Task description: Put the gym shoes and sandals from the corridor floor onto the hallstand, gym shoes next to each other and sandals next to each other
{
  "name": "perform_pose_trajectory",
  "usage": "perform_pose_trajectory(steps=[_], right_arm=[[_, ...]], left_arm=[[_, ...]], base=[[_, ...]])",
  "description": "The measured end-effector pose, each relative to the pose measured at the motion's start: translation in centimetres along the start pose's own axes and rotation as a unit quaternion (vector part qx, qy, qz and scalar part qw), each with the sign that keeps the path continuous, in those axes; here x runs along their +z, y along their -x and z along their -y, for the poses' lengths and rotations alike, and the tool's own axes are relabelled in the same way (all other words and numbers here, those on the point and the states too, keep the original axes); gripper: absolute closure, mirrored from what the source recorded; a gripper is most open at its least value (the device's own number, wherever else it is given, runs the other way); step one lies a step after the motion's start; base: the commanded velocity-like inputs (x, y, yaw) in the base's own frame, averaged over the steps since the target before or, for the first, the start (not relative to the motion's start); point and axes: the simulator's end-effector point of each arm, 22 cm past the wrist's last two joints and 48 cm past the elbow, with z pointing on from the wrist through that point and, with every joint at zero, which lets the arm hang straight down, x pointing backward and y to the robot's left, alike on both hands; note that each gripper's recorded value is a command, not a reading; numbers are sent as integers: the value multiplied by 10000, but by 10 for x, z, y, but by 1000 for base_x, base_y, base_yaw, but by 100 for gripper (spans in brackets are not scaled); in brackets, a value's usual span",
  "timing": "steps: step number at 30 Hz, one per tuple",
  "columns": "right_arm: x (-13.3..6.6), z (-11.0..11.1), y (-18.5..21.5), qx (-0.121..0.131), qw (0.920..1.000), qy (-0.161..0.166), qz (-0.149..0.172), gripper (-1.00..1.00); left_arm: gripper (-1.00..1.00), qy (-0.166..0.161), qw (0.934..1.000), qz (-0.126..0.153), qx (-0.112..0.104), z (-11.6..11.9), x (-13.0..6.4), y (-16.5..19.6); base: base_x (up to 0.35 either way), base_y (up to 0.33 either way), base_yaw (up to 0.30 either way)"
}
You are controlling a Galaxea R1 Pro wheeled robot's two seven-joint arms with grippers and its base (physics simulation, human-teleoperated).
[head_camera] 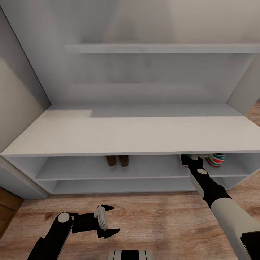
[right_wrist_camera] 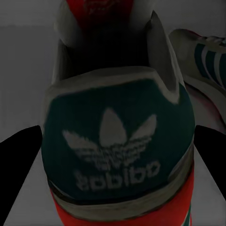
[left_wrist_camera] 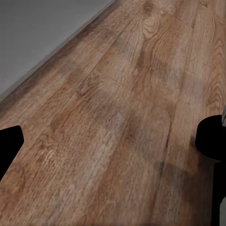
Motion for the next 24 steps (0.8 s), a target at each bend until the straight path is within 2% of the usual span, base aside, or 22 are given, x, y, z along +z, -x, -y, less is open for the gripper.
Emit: perform_pose_trajectory(steps=[24], right_arm=[[0, 1, 0, -5, 10000, -4, 1, 100]], left_arm=[[-100, 11, 10000, -2, -18, -1, 0, -1]], base=[[0, 0, 0]])
